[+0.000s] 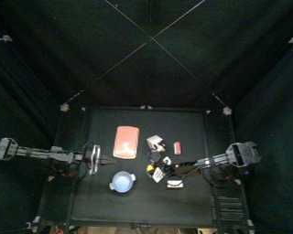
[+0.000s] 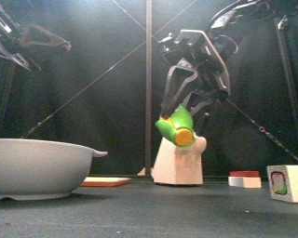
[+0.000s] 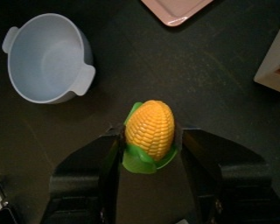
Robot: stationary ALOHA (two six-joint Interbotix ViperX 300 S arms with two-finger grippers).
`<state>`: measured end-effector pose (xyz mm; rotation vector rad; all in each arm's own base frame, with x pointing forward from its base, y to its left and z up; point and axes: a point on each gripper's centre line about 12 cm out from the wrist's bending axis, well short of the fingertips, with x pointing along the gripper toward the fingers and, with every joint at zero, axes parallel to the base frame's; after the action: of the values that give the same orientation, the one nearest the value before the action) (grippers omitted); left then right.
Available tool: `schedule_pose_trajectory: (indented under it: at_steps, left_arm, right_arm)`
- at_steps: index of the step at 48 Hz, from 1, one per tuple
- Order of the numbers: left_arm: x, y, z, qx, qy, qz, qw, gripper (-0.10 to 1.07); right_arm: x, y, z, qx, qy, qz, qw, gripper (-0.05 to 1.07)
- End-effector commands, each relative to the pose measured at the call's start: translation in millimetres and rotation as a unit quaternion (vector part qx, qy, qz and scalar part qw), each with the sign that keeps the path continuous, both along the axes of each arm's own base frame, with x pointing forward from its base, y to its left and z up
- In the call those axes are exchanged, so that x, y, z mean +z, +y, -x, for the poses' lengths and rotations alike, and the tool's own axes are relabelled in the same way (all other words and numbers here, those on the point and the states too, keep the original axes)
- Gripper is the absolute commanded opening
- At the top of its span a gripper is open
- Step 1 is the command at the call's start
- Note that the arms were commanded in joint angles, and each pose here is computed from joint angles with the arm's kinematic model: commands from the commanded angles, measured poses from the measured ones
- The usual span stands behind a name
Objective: Remove corn husk
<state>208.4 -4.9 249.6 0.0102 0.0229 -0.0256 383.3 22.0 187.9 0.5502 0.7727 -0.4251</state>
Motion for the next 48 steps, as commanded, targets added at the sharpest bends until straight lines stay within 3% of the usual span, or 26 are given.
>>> schedule_pose_trajectory:
  at_steps: [1,15,22,31,43,48]
  left_arm:
    - [5.3,0.5,-1.9,0.001,-0.009,-0.001,1.0000,-0.03]
    - [4.7,0.5,-1.7,0.001,-0.008,-0.001,1.0000,-0.02]
    - [6.9,-0.7,-2.4,-0.002,-0.013,0.003,0.9999,0.07]
    - [15.3,-3.7,-9.4,-0.007,-0.033,0.011,0.9994,0.40]
    - [10.6,0.6,-30.2,0.014,-0.030,0.048,0.9983,0.98]
    - [7.1,0.8,-39.2,0.017,-0.021,0.049,0.9984,1.06]
  right_arm:
    - [20.2,-0.7,-1.9,0.001,-0.029,-0.003,0.9996,0.70]
    - [37.8,-11.7,-11.0,-0.011,-0.055,0.001,0.9984,0.70]
    - [51.2,-13.1,-19.6,0.007,-0.082,0.018,0.9964,0.70]
    - [79.7,-10.8,-29.6,0.067,-0.145,0.070,0.9847,0.70]
    - [106.5,-22.5,-35.4,0.118,-0.194,0.140,0.9637,0.70]
    - [110.2,-31.9,-36.9,0.126,-0.198,0.167,0.9576,0.70]
